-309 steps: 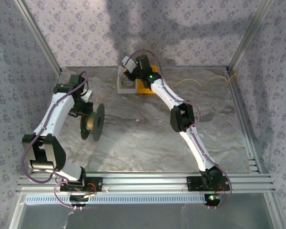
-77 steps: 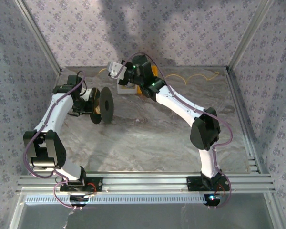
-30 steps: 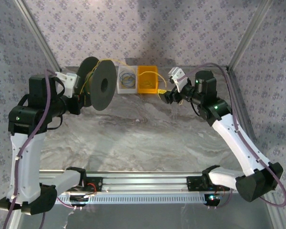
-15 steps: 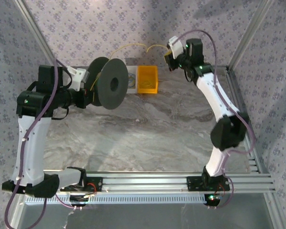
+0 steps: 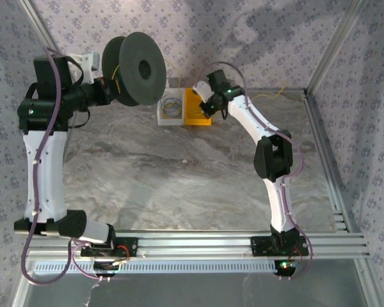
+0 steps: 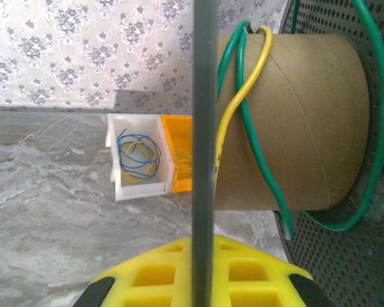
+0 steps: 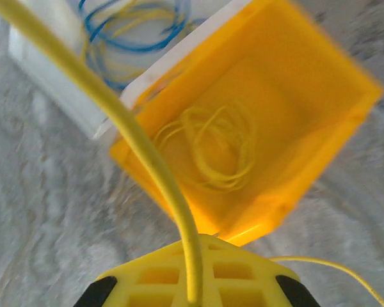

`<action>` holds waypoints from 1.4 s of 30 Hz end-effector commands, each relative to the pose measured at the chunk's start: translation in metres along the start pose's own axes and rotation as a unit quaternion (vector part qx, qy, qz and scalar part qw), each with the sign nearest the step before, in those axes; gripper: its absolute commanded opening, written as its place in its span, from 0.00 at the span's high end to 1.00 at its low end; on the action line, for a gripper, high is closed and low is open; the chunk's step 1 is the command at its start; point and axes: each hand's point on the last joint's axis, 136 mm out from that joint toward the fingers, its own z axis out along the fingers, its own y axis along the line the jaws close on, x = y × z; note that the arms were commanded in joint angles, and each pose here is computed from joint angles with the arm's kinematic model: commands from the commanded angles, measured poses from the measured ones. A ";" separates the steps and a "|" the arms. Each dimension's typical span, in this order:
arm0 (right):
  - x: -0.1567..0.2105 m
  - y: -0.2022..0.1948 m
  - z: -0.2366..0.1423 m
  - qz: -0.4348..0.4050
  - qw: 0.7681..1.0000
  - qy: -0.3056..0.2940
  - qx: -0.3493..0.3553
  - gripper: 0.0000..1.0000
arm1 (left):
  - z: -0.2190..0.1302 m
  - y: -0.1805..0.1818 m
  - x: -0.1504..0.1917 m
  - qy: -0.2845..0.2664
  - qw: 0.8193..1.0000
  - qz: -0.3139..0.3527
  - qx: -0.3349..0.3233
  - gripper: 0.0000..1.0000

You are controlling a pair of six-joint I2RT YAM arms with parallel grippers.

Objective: Wrap the cables

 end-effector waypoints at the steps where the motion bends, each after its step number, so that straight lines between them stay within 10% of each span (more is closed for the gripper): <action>1: 0.024 0.020 -0.017 -0.024 0.998 0.059 0.026 1.00 | -0.019 -0.040 -0.068 -0.121 0.989 0.013 0.085 1.00; 11: 0.019 0.122 -0.065 -0.105 0.991 0.077 0.025 1.00 | 0.014 0.015 -0.096 -0.178 0.982 -0.051 -0.025 1.00; 25: -0.030 0.248 -0.188 -0.294 0.956 -0.007 -0.003 1.00 | 0.068 0.060 -0.023 -0.102 0.975 0.005 -0.195 1.00; 42: -0.145 0.174 -0.305 -0.256 0.936 -0.230 0.068 1.00 | 0.107 0.072 0.087 0.069 0.955 0.134 -0.254 1.00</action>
